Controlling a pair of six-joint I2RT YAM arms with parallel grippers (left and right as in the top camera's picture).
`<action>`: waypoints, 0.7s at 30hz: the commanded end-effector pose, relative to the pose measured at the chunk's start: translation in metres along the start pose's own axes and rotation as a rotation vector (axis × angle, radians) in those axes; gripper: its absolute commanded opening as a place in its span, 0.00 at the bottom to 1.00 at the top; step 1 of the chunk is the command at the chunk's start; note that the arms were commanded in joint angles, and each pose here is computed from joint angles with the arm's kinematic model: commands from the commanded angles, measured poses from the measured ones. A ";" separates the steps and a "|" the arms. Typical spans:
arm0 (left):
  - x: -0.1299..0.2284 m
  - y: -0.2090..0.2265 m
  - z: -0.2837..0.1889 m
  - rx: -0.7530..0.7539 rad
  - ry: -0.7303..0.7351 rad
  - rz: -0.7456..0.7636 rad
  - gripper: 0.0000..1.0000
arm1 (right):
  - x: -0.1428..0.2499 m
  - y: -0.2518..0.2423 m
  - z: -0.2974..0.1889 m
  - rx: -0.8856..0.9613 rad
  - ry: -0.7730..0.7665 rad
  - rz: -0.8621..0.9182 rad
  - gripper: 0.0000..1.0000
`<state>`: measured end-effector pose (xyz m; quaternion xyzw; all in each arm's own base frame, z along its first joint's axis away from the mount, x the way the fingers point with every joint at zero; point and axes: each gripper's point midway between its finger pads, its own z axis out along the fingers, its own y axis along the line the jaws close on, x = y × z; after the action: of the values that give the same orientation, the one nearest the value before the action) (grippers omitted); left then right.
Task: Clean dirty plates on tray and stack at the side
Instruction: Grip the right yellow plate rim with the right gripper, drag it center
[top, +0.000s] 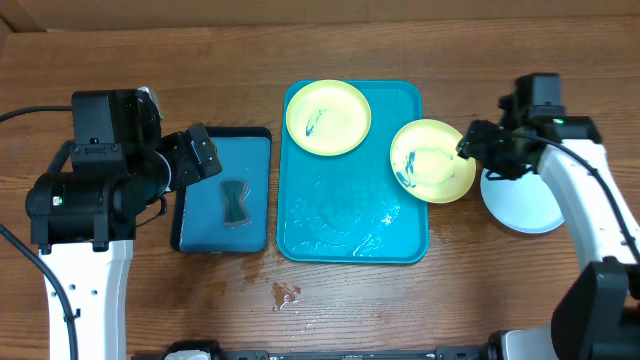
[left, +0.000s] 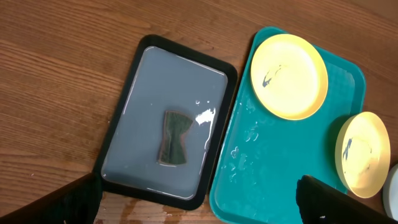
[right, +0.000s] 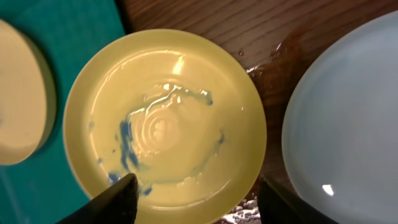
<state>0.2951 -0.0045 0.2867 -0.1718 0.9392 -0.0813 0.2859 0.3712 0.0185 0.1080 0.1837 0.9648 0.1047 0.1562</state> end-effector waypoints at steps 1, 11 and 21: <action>-0.002 -0.002 -0.006 0.010 -0.017 0.019 1.00 | -0.009 -0.016 0.018 0.107 -0.017 -0.019 0.56; -0.002 -0.002 -0.006 0.010 -0.017 0.019 1.00 | 0.004 -0.032 0.070 0.155 0.091 -0.022 0.47; -0.002 -0.002 -0.006 0.010 -0.017 0.019 1.00 | 0.026 -0.051 0.088 0.212 0.153 -0.013 0.41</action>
<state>0.2950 -0.0046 0.2867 -0.1719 0.9393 -0.0812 0.2857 0.3759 -0.0042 0.0224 0.1837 0.9789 0.0176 0.0877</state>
